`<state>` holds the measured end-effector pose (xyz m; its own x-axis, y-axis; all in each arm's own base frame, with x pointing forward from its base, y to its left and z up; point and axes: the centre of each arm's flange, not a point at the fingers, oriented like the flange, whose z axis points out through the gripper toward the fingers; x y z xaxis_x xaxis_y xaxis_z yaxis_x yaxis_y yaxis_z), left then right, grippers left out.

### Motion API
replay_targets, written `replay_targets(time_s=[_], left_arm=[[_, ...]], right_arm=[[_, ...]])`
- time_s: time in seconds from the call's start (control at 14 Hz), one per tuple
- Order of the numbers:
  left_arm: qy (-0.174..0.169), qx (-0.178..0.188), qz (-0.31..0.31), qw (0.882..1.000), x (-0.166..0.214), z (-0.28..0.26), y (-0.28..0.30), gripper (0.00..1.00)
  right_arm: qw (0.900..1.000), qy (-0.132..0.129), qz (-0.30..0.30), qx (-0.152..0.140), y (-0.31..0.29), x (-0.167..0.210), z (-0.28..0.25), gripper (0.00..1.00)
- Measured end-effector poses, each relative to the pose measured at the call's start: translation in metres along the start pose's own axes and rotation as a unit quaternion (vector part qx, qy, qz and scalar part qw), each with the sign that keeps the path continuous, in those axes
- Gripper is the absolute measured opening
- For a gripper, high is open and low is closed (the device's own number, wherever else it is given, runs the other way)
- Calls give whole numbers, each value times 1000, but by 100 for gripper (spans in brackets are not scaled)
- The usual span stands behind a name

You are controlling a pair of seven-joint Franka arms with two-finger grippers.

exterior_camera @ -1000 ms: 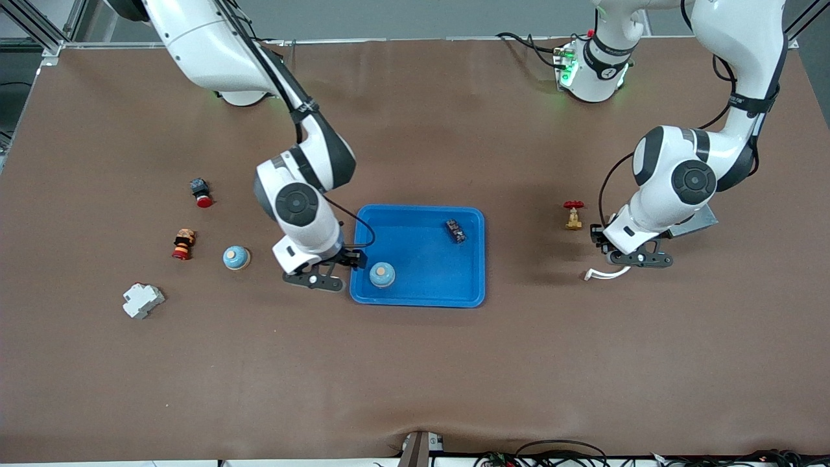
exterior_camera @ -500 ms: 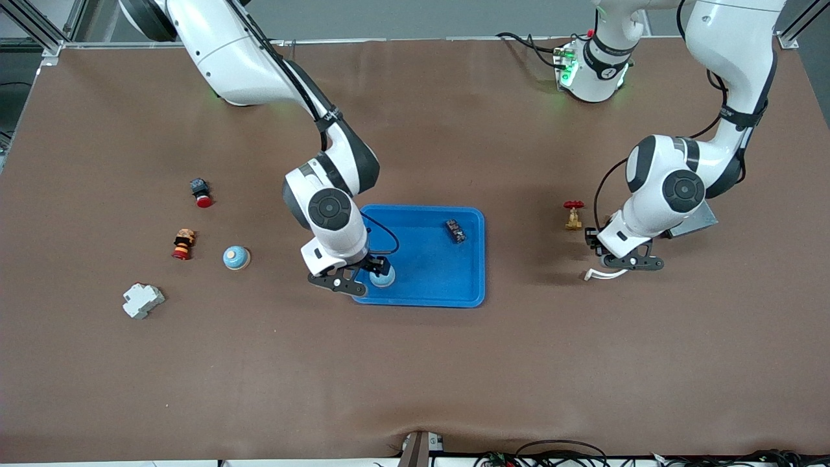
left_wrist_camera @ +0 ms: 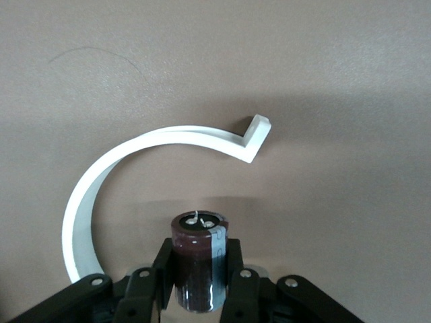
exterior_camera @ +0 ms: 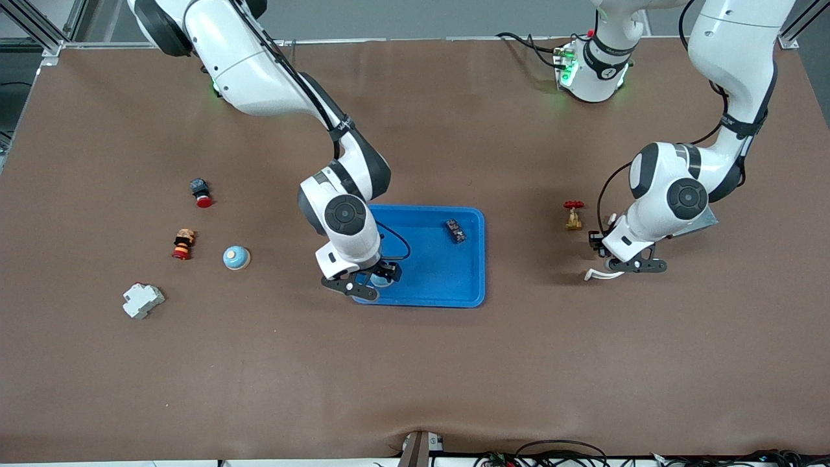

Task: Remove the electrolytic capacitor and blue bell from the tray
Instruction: 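Lower the capacitor inside the white arc while the right gripper grasps another bell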

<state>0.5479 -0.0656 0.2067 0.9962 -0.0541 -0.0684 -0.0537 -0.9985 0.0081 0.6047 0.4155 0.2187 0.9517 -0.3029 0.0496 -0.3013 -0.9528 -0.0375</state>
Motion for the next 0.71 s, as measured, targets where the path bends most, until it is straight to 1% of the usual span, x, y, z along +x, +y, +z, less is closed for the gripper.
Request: replay_targets(time_s=[0.21, 0.71], left_arm=[[-5, -1, -4, 1000, -1, 9, -4, 34], [-14, -4, -9, 1000, -2, 22, -10, 34]], right_arm=[[1000, 1, 0, 2, -2, -3, 14, 100], [1000, -1, -3, 1, -10, -13, 21, 100]])
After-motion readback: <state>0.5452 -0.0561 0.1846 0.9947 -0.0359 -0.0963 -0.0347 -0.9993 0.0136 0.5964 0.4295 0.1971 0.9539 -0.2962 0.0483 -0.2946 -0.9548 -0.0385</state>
